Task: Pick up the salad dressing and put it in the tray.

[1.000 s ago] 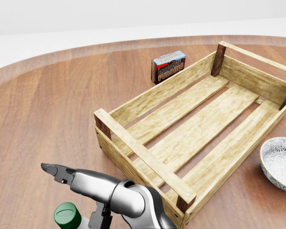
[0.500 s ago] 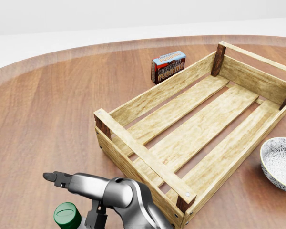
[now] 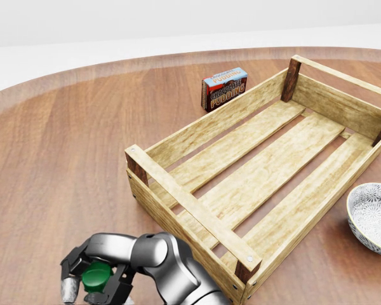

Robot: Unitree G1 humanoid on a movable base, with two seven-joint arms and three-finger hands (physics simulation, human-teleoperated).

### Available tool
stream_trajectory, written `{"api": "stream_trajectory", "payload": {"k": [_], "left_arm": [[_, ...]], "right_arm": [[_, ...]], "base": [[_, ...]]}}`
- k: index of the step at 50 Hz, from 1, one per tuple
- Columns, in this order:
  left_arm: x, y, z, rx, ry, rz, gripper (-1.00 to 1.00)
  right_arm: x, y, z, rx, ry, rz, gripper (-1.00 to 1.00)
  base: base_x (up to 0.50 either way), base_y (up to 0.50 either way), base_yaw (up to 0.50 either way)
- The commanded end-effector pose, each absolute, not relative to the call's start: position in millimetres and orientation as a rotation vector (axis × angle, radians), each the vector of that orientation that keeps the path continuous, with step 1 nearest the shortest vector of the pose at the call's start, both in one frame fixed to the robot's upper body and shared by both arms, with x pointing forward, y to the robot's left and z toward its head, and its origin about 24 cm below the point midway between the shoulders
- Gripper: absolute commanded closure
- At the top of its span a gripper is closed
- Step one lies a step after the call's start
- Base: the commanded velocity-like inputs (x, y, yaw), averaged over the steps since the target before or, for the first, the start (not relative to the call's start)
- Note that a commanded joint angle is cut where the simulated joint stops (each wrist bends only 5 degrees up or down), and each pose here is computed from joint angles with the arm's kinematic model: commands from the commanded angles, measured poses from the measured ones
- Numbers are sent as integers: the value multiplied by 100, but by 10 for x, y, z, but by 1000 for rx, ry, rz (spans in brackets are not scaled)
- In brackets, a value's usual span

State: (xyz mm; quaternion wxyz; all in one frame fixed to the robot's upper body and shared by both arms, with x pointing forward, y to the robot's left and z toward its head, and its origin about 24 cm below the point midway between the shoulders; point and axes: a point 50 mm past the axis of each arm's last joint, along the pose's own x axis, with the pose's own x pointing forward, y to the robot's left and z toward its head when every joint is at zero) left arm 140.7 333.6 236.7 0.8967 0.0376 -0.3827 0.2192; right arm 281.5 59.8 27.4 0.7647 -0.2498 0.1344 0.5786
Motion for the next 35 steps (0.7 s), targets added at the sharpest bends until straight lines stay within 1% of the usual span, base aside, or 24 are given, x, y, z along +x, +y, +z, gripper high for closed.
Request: {"api": "stream_trajectory", "payload": {"k": [1, 15, 21, 26, 35], "left_arm": [[1415, 3324, 2362, 78, -791, 450, -100], [1441, 3327, 2327, 78, -773, 449, -100], [1468, 3299, 2310, 80, -765, 440, -100], [1470, 3287, 2312, 82, -766, 435, -100], [1474, 3298, 2300, 80, -761, 437, -100]], "right_arm": [[2897, 452, 266, -552, 315, 1206, 100], [2896, 359, 187, -567, 319, 1203, 100], [2942, 422, 399, -519, 249, 1173, 100], [2909, 555, 607, -489, 151, 1186, 100], [2931, 604, 775, -410, 86, 1187, 100]], "base": [[0, 0, 0], [0, 0, 0], [0, 0, 0], [0, 0, 0], [0, 0, 0]]}}
